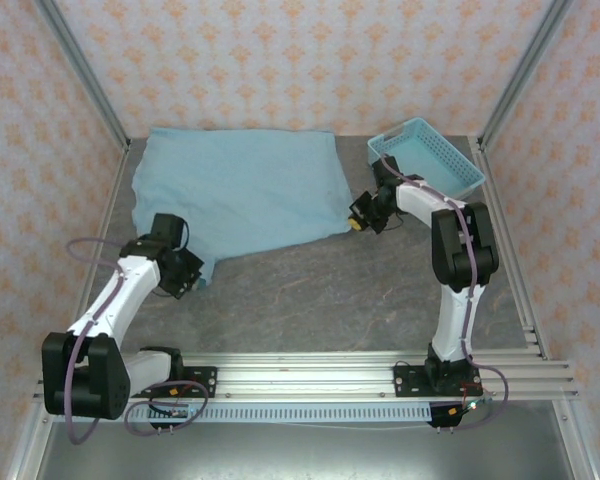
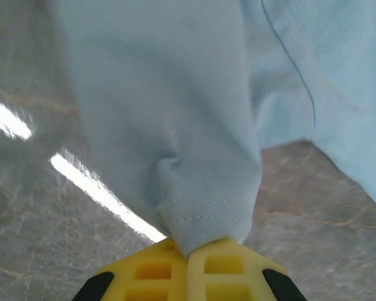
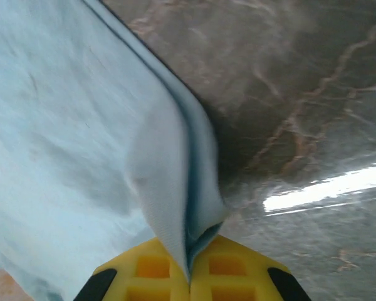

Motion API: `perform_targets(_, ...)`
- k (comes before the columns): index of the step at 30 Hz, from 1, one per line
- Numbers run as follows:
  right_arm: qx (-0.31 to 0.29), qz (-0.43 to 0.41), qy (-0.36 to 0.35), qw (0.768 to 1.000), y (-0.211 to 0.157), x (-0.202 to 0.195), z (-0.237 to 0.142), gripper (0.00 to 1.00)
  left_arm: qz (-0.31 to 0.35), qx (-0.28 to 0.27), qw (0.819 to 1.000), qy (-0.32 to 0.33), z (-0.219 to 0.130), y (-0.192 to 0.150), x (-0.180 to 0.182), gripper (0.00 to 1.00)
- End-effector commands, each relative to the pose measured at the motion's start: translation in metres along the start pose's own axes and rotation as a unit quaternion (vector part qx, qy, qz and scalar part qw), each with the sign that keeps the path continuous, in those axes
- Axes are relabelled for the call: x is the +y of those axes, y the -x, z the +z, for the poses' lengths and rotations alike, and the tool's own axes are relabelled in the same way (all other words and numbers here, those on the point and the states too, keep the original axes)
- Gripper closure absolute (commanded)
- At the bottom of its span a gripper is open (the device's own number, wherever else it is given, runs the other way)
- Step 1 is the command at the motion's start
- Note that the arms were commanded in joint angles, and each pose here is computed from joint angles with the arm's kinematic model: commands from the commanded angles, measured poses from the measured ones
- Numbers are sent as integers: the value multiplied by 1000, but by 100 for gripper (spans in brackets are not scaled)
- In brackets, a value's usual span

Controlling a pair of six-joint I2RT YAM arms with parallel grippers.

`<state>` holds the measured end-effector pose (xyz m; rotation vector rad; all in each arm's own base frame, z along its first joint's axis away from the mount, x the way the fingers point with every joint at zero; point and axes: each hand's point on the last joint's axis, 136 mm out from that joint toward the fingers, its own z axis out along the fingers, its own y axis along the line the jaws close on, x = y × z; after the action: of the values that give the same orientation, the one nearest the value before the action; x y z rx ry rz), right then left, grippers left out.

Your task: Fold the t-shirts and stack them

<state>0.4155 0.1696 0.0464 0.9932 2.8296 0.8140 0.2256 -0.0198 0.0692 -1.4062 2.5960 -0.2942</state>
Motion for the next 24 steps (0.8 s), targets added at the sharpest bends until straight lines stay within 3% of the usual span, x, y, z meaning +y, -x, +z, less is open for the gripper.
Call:
perform_targets(1, -33, -8, -25, 999, 1, -11, -11, 100, -33, 24, 999, 3, 11, -17, 2, 100)
perform_targets(6, -45, 11, -84, 995, -20, -57, -23, 100, -61, 24, 997, 42, 4, -32, 30, 100)
perform_targets(13, -63, 31, -137, 988, -50, -109, -50, 100, -105, 23, 994, 36, 2, -42, 47, 100)
perform_targets(18, -31, 49, -137, 989, -70, -127, -42, 100, -103, 27, 993, 54, 2, -45, 56, 100)
perform_targets(24, -45, 47, -167, 984, -68, -139, -49, 100, -103, -33, 989, 99, -31, -34, 83, 100)
